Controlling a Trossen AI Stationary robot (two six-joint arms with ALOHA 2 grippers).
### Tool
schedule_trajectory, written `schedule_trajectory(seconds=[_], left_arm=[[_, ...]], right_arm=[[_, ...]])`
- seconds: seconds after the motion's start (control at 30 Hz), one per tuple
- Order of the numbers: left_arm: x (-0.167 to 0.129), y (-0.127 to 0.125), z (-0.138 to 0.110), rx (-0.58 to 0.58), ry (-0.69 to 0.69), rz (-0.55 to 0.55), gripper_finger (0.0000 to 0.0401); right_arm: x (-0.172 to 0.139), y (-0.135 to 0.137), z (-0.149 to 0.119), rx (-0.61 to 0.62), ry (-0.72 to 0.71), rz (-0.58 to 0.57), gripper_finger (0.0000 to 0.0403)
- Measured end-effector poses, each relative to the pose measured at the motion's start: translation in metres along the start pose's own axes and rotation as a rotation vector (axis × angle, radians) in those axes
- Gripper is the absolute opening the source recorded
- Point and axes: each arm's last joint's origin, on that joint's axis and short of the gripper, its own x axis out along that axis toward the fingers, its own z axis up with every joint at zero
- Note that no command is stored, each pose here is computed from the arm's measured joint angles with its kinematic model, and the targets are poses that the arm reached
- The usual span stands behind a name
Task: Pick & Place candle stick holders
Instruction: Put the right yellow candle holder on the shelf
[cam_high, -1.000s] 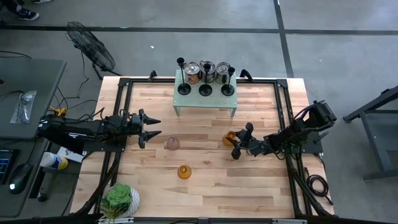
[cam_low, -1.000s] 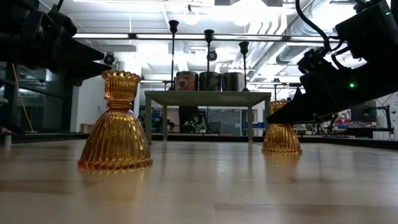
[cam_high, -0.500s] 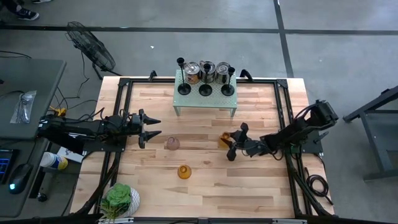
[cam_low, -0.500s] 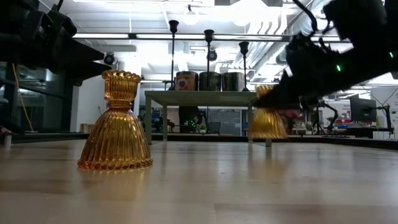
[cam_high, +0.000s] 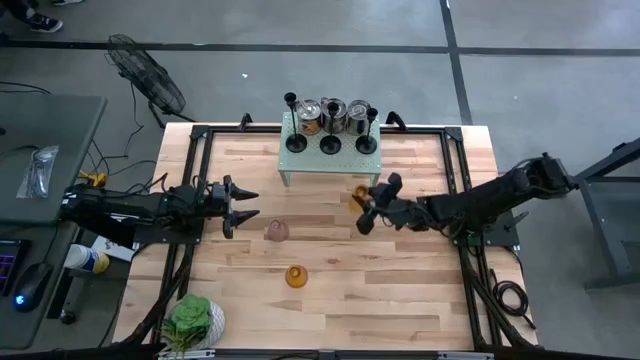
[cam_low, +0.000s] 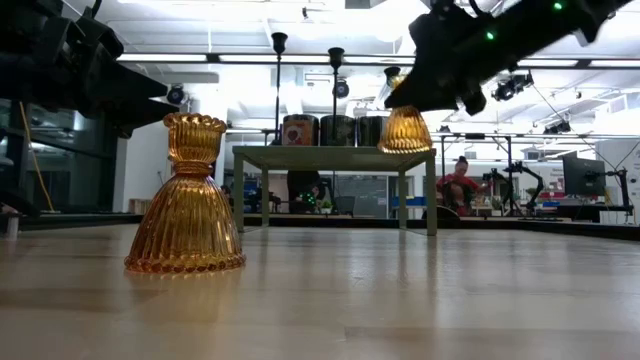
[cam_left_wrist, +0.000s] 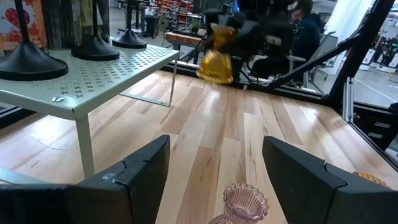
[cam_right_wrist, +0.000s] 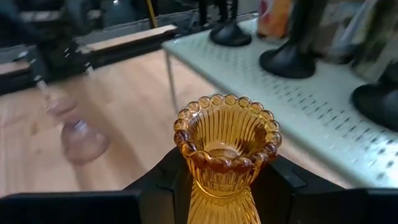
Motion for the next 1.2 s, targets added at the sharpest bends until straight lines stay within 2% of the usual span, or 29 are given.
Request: schedule_trajectory(seconds=[0.2, 0.37, 0.7, 1.0, 1.2], left_arm=[[0.000, 0.000, 0.000, 0.000, -0.001, 0.000, 0.0253], [0.000, 0.000, 0.000, 0.000, -0.001, 0.000, 0.0253], [0.000, 0.000, 0.000, 0.000, -0.001, 0.000, 0.0253], [0.000, 0.000, 0.000, -0.001, -0.001, 0.000, 0.0253], [0.000, 0.000, 0.000, 0.000, -0.001, 0.000, 0.0253]], right_arm=[[0.009, -0.012, 0.019, 0.046, -0.031, -0.062, 0.0115], [0.016, -0.023, 0.028, 0.070, -0.061, -0.152, 0.0125], [0.028, -0.040, 0.050, 0.049, -0.056, -0.248, 0.0120], [0.038, -0.054, 0.052, 0.123, -0.047, -0.307, 0.0120], [0.048, -0.056, 0.047, 0.105, -0.019, -0.273, 0.0126]])
